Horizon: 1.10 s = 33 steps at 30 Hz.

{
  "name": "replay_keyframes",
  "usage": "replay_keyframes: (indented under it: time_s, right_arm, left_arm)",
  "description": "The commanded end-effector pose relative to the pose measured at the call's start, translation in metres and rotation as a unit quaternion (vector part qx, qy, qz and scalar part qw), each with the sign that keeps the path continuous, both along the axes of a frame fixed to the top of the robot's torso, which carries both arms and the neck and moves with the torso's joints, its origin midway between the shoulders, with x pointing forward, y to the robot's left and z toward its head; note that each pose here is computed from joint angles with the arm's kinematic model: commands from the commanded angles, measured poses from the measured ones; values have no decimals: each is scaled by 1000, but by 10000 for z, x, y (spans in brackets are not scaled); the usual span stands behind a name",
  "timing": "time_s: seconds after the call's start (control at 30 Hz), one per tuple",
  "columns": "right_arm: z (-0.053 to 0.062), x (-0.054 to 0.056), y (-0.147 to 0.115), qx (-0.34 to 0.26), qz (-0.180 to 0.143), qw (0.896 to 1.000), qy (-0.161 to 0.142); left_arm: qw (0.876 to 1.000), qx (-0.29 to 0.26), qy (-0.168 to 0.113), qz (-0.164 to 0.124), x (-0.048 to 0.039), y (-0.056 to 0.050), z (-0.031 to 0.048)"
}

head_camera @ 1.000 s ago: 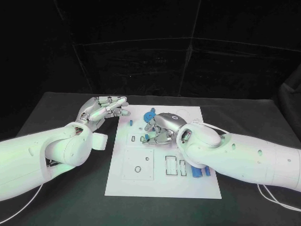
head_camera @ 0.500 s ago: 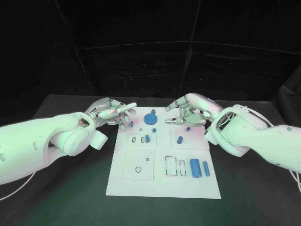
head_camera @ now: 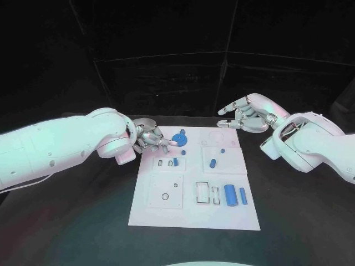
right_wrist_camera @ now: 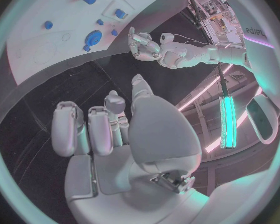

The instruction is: Assemble the parts on the task board

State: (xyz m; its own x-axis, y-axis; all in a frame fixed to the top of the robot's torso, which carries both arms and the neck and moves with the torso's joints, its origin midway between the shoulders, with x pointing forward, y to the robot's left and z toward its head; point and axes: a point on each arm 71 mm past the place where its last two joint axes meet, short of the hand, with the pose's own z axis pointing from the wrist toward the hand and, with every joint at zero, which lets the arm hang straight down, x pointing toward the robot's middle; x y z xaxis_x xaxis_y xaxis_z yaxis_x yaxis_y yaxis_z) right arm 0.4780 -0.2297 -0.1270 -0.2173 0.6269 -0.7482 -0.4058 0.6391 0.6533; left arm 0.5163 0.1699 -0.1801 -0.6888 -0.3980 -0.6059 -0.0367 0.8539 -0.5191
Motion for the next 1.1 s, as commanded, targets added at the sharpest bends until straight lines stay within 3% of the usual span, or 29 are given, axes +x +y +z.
replay_keyframes:
  time_s: [0.03, 0.4, 1.1]
  right_arm:
    - [-10, 19, -1, 6, -1, 1000, 19]
    - [-37, 62, 25, -4, -6, 1000, 26]
    - [-59, 93, 70, -9, -6, 999, 34]
  left_arm:
    - [994, 110, 24, -12, 27, 7, -67]
    - [990, 139, 23, -16, 142, -241, -92]
    - [987, 152, 43, -39, 188, -416, -115]
